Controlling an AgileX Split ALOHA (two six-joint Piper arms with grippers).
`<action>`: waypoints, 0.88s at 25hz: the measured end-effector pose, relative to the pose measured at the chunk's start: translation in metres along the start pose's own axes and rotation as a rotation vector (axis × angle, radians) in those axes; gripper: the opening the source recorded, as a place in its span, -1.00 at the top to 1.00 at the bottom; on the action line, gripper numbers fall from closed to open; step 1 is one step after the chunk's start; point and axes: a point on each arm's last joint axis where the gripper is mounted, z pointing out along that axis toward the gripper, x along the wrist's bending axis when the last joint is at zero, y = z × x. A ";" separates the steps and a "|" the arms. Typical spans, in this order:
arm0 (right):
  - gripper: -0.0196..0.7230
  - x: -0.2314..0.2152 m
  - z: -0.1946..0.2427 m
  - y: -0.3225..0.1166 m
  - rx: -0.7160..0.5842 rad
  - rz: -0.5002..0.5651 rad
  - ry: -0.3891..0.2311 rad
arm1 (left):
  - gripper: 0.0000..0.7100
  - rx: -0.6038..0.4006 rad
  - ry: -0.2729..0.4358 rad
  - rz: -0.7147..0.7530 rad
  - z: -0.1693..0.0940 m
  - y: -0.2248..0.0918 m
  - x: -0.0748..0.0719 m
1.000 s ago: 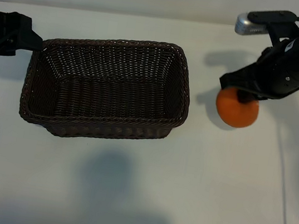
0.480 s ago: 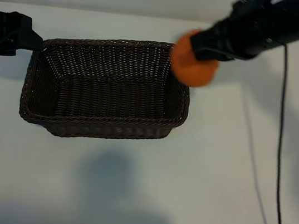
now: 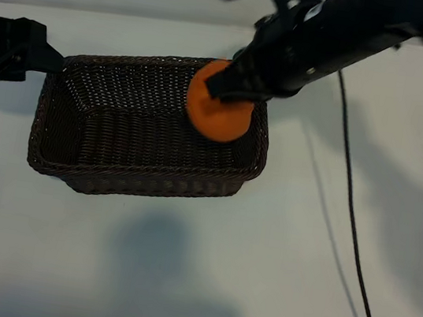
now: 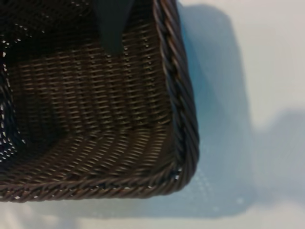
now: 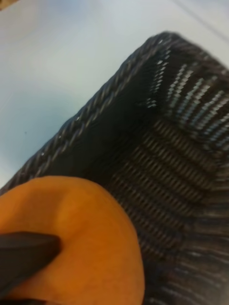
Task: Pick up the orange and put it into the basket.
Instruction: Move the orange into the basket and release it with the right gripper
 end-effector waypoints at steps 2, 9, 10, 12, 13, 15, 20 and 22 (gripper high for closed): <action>0.77 -0.002 0.013 -0.003 0.022 -0.012 0.002 | -0.66 0.001 -0.003 -0.003 0.000 0.000 0.000; 0.77 0.000 0.033 -0.004 0.017 -0.054 0.021 | -0.66 0.003 -0.005 -0.004 0.000 0.000 0.000; 0.77 0.002 0.036 -0.004 0.015 -0.067 0.028 | -0.66 0.003 -0.005 -0.004 0.000 0.000 0.000; 0.77 0.008 0.043 -0.003 0.020 -0.098 0.044 | -0.66 0.003 -0.005 -0.004 0.000 0.000 0.000; 0.77 0.012 0.047 -0.003 0.024 -0.113 0.051 | -0.66 0.003 -0.005 -0.004 0.000 0.000 0.000; 0.77 0.020 0.055 0.000 0.027 -0.142 0.064 | -0.66 0.003 -0.005 -0.004 0.000 0.000 0.000; 0.77 0.028 0.084 0.001 0.057 -0.184 0.078 | -0.58 0.003 -0.005 -0.003 0.000 0.000 0.000; 0.77 0.025 0.093 0.001 0.064 -0.182 0.074 | -0.54 0.004 -0.006 0.000 0.000 0.000 -0.001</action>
